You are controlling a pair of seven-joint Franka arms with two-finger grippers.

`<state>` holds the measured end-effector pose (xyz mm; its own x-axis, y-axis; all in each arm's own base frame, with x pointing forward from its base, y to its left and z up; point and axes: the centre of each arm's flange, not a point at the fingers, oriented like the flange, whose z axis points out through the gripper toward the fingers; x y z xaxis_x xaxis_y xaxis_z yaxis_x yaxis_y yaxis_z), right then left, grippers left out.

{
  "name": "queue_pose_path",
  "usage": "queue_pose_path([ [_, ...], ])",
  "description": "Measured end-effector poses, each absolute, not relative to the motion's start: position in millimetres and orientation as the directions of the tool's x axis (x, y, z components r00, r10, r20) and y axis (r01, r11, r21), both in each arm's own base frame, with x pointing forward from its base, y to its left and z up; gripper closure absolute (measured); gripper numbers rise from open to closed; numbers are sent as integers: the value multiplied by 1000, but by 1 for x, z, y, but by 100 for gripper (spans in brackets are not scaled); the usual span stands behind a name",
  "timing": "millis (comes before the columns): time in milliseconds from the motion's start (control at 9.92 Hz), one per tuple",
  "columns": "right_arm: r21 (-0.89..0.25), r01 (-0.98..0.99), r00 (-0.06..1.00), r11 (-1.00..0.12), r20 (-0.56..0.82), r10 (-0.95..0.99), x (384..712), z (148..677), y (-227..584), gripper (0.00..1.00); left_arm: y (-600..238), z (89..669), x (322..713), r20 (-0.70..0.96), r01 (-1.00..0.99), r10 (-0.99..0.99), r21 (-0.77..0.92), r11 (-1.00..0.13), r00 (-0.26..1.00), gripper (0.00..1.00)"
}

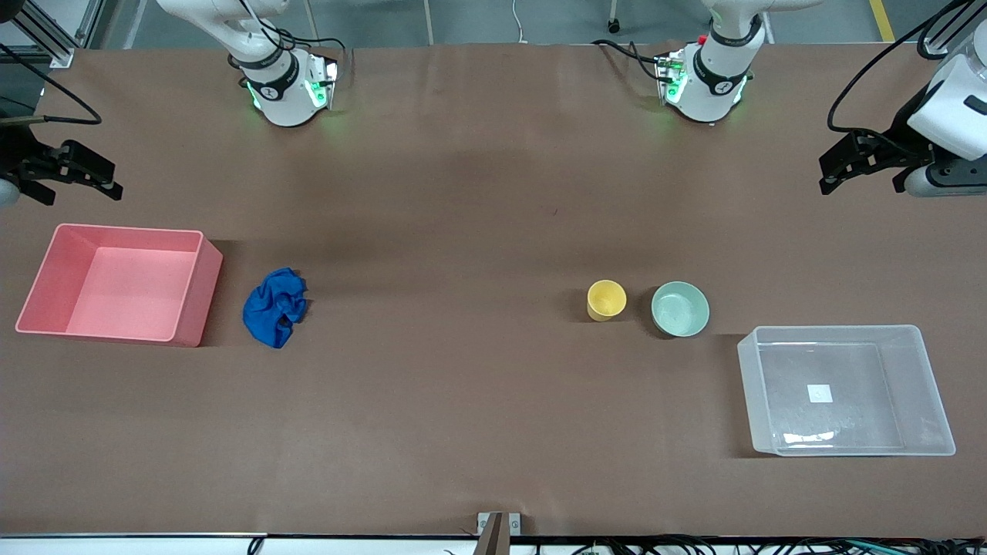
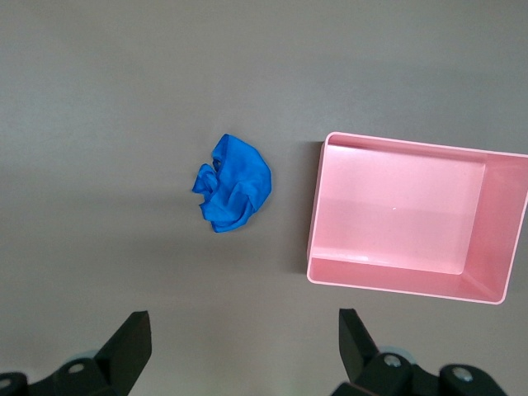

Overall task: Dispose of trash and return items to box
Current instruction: 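Reach the right gripper to the blue cloth while the left gripper reaches the bowl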

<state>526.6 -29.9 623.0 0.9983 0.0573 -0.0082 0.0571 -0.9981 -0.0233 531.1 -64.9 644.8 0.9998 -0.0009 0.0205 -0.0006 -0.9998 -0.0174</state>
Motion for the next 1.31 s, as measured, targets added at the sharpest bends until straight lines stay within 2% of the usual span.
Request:
queue_pose_path([
  [403,-23,57,998,-998,-7,57,530,620,-30,0,-64,658,538,52,0,0,-10,-1000,999,0],
  [605,-23,57,998,-998,-12,57,531,617,-30,0,-63,645,549,29,4,4,-7,-1000,1000,0],
  [1008,-21,56,998,-998,3,56,540,587,-30,1,-69,553,596,-20,96,95,5,-995,995,0],
  [1311,-16,68,997,-998,31,68,550,518,-22,3,-85,467,616,-24,166,165,16,-986,986,0],
])
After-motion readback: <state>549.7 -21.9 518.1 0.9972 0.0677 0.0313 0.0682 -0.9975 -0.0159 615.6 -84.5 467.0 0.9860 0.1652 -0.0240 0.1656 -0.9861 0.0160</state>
